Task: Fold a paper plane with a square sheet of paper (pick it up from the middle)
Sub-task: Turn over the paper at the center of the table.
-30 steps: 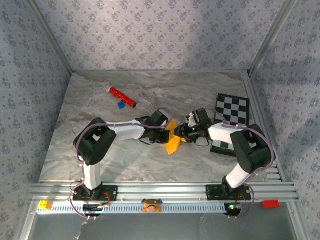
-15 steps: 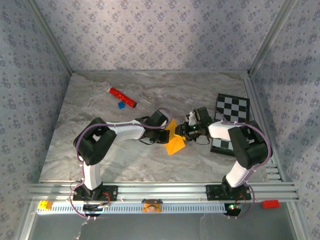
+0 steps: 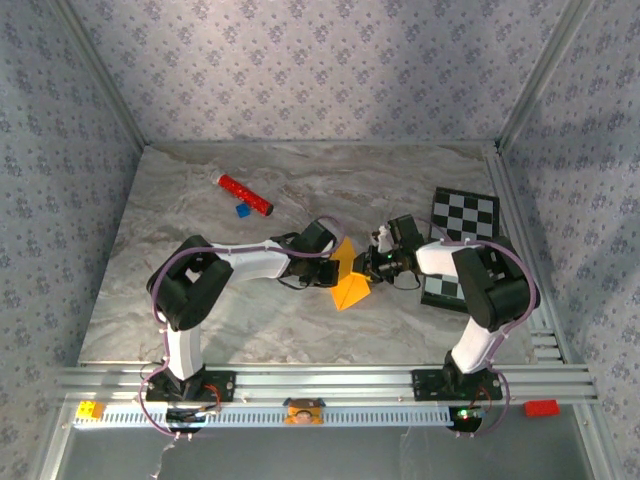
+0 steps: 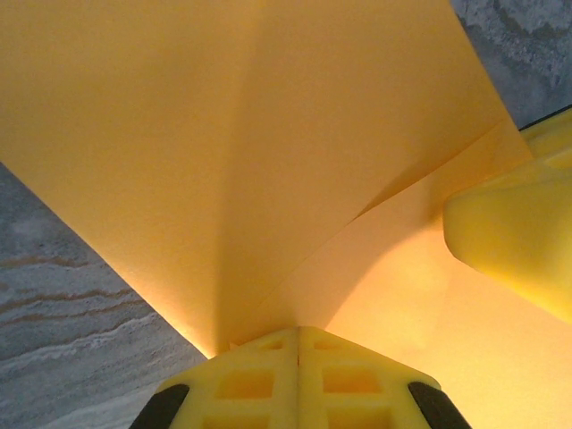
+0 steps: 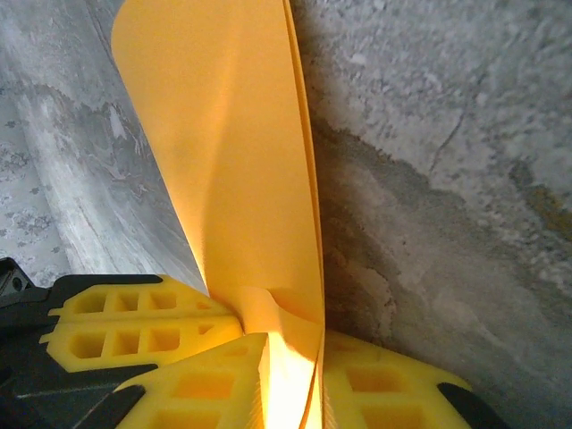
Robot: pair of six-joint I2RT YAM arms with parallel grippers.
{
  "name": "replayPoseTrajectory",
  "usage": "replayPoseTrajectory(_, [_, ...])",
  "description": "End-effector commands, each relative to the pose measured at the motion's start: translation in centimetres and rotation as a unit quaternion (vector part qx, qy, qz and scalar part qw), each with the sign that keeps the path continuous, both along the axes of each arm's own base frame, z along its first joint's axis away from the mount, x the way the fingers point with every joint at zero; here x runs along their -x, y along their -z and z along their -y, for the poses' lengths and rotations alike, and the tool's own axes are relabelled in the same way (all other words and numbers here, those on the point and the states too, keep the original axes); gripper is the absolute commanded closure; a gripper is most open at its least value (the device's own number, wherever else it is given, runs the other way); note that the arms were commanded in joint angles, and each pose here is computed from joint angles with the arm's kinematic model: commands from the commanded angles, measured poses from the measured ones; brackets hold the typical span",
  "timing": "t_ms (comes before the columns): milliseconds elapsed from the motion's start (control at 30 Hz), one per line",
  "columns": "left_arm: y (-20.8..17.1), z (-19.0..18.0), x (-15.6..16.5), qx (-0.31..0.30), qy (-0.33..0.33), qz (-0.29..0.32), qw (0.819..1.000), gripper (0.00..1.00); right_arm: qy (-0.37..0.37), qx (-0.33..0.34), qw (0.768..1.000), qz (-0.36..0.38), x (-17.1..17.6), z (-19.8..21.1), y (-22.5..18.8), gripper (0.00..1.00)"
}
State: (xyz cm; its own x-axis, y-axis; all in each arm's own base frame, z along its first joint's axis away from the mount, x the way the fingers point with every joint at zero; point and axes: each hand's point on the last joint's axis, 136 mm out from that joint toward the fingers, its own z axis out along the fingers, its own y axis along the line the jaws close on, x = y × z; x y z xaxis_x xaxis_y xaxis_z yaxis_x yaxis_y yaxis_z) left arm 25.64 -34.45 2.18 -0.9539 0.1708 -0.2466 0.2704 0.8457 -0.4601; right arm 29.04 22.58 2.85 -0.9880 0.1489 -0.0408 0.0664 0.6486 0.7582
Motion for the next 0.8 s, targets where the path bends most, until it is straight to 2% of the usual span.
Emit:
replayPoseTrajectory(0, [1.1,-0.8,1.3,-0.023,0.004,-0.018,1.0,0.96,-0.009,-0.008,1.0,0.0,-0.2,-0.1,-0.1,0.84])
replayPoseTrajectory(100, [0.7,-0.8,1.3,-0.022,0.002,-0.017,1.0,0.95,-0.008,-0.008,1.0,0.004,-0.3,0.1,-0.3,0.89])
replayPoseTrajectory(300, [-2.5,-1.4,0.8,-0.006,-0.018,0.019,1.0,0.81,-0.004,0.004,1.0,0.023,-0.5,0.5,-0.9,0.98])
replayPoseTrajectory(400, [-4.2,-3.4,-0.4,-0.031,-0.063,0.059,0.996,0.76,0.009,0.037,0.998,0.053,-0.9,1.0,-1.7,0.99])
replayPoseTrajectory(467, [-5.0,-5.1,-0.9,-0.043,-0.101,0.08,0.991,0.75,0.006,0.079,0.991,0.104,-1.2,1.5,-3.0,0.99])
replayPoseTrajectory(600, [-6.7,-7.8,-1.2,-0.034,-0.151,0.116,0.981,0.68,-0.013,0.181,0.961,0.21,-1.1,2.2,-6.3,0.99])
replayPoseTrajectory(667, [-7.0,-9.5,-1.4,-0.043,-0.166,0.129,0.977,0.67,-0.025,0.245,0.934,0.259,-1.1,2.7,-7.9,0.99])
replayPoseTrajectory(767, [-7.5,-12.7,-1.5,-0.075,-0.187,0.141,0.969,0.65,-0.019,0.324,0.899,0.294,-1.2,4.0,-9.6,0.99])
